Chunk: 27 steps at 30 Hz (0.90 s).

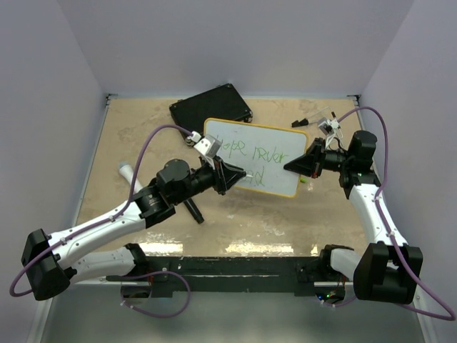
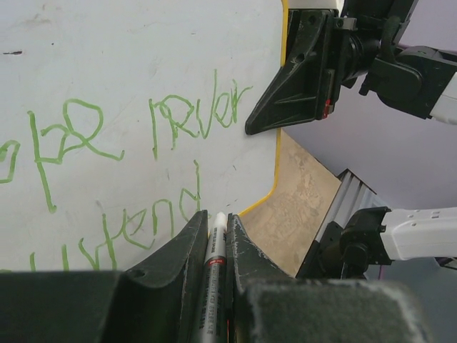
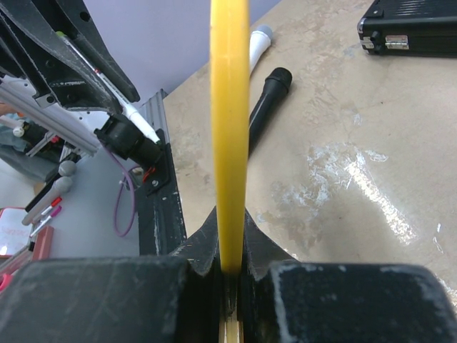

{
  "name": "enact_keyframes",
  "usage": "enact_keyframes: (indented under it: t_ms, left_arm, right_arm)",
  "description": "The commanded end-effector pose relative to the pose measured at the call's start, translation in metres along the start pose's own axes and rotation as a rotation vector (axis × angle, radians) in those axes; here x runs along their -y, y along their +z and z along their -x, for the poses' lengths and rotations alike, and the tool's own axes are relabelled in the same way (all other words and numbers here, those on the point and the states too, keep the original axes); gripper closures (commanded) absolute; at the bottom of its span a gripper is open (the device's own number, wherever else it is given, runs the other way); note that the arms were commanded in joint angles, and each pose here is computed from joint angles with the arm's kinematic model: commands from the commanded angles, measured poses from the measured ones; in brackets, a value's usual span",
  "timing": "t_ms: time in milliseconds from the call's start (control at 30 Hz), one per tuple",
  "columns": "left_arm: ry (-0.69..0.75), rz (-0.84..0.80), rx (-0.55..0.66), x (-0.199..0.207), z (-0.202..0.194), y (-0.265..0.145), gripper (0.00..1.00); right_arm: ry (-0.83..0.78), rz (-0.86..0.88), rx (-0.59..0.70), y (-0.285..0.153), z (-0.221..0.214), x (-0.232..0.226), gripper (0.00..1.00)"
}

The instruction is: Write a sentence on the whiteboard

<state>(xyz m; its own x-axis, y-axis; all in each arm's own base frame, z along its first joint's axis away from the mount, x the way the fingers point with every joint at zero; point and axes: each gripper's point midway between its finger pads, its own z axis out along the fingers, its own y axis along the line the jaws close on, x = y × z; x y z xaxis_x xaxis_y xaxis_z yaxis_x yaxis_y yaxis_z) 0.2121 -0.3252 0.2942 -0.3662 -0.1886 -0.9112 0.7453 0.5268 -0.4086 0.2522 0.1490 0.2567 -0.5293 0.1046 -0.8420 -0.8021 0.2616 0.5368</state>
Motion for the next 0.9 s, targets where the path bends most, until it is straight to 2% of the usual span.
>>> enact_keyframes:
  t_ms: [0,500,867]
  left_arm:
    - [-0.012,-0.017,0.072,0.006,0.017,0.003,1.0]
    - [0.052,0.037,-0.008,0.005,-0.005,0.049,1.0]
    - [0.065,0.065,-0.041,0.001,-0.014,0.058,1.0]
  right_arm:
    - [-0.079,0.059,-0.002,-0.002,0.007,-0.02,1.0]
    - [-0.082,0.053,0.001,-0.003,0.008,-0.019,1.0]
    - [-0.08,0.053,0.001,-0.003,0.008,-0.019,1.0]
